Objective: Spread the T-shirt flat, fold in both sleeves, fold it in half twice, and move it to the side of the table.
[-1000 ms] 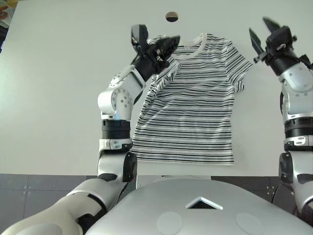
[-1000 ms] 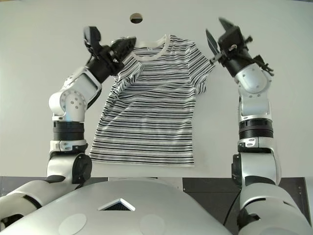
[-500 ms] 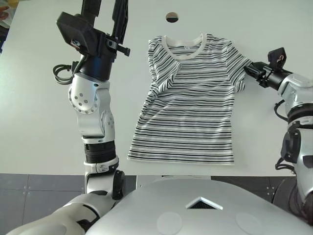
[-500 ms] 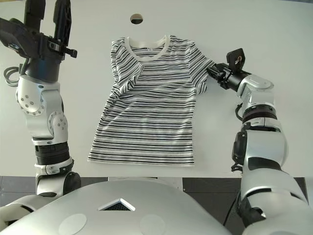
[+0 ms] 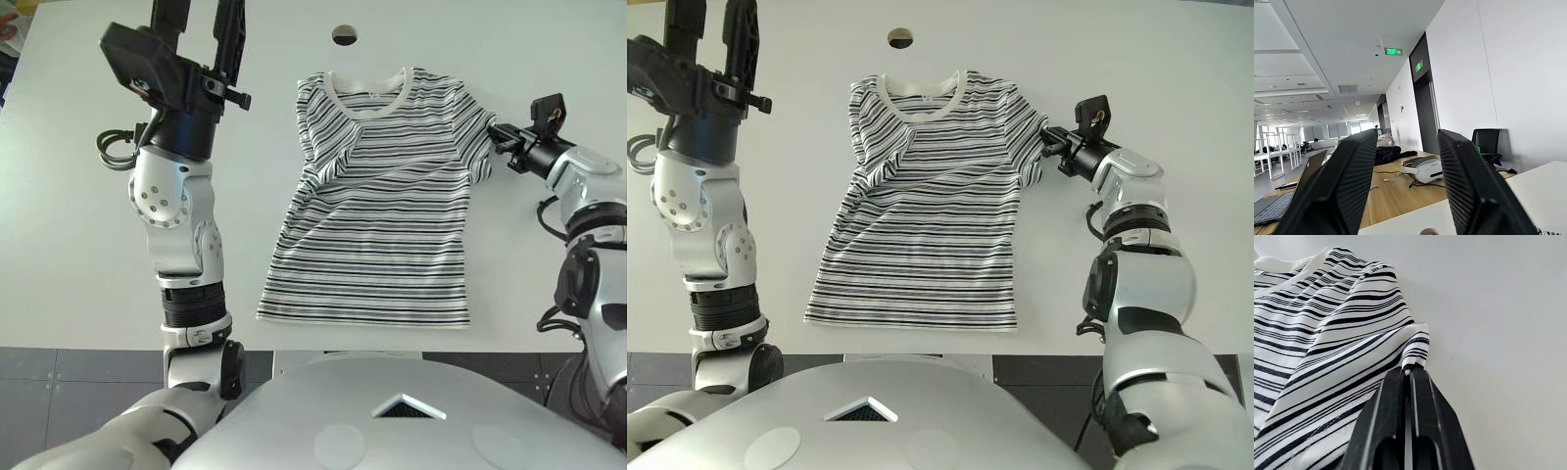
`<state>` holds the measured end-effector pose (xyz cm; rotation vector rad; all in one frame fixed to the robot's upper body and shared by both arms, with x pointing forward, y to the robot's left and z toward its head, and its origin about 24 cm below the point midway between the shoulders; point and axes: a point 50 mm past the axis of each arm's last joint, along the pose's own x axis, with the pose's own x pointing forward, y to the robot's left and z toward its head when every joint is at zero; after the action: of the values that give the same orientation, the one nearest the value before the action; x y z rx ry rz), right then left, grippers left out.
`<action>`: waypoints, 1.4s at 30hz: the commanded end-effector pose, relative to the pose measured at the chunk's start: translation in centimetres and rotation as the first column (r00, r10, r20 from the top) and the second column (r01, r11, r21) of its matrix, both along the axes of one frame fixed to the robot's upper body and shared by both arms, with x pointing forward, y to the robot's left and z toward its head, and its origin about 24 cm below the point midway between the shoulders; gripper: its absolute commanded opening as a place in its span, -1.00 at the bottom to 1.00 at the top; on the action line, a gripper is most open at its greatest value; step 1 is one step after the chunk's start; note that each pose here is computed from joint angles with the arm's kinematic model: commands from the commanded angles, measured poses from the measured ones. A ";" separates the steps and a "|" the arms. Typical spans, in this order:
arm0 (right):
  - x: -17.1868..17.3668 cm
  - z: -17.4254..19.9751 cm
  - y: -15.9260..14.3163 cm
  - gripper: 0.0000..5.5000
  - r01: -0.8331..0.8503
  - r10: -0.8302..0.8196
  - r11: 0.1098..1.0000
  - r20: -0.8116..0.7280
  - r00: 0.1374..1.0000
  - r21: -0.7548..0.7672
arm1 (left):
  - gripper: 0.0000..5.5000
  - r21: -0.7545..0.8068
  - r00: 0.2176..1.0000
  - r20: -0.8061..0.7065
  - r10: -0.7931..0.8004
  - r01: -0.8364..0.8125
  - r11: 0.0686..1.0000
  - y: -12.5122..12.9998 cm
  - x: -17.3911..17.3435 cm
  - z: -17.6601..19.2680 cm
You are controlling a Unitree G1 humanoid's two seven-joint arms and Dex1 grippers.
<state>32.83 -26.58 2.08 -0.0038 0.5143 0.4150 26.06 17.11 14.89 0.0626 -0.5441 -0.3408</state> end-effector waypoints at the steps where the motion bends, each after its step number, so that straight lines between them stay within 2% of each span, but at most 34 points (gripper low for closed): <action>1: -0.1 0.0 -0.1 -0.95 -0.019 0.019 1.000 -0.017 1.000 -0.009 | -0.18 0.008 1.000 -0.013 0.001 -0.001 1.000 0.0 0.2 0.0; 8: 0.2 2.1 -0.4 -0.95 -0.078 0.079 0.997 0.070 0.994 -0.019 | -0.18 0.002 1.000 -0.014 -0.006 0.006 1.000 -0.3 0.2 0.1; 15: -0.1 3.9 0.8 -0.95 -0.144 0.147 0.989 0.139 0.979 -0.033 | -0.18 -0.005 1.000 -0.009 -0.016 0.016 1.000 -0.6 0.3 0.3; 29: -0.9 4.6 8.0 -0.95 -0.305 0.294 0.952 0.175 0.940 0.034 | -0.18 -0.012 0.999 -0.018 -0.032 0.032 0.999 -0.7 0.5 0.6; 38: -0.4 2.5 10.3 -0.95 -0.295 0.284 0.952 0.116 0.952 0.083 | -0.18 -0.016 0.999 -0.022 -0.033 0.033 0.999 -0.4 0.5 0.5; 42: -0.2 1.9 10.7 -0.71 -0.278 0.267 0.953 0.099 0.959 0.124 | -0.18 -0.017 0.999 -0.026 -0.032 0.032 0.999 -0.3 0.5 0.4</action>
<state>32.02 -16.23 3.35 0.0372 0.4281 0.7155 26.38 16.61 15.09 0.0243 -0.5214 -0.3679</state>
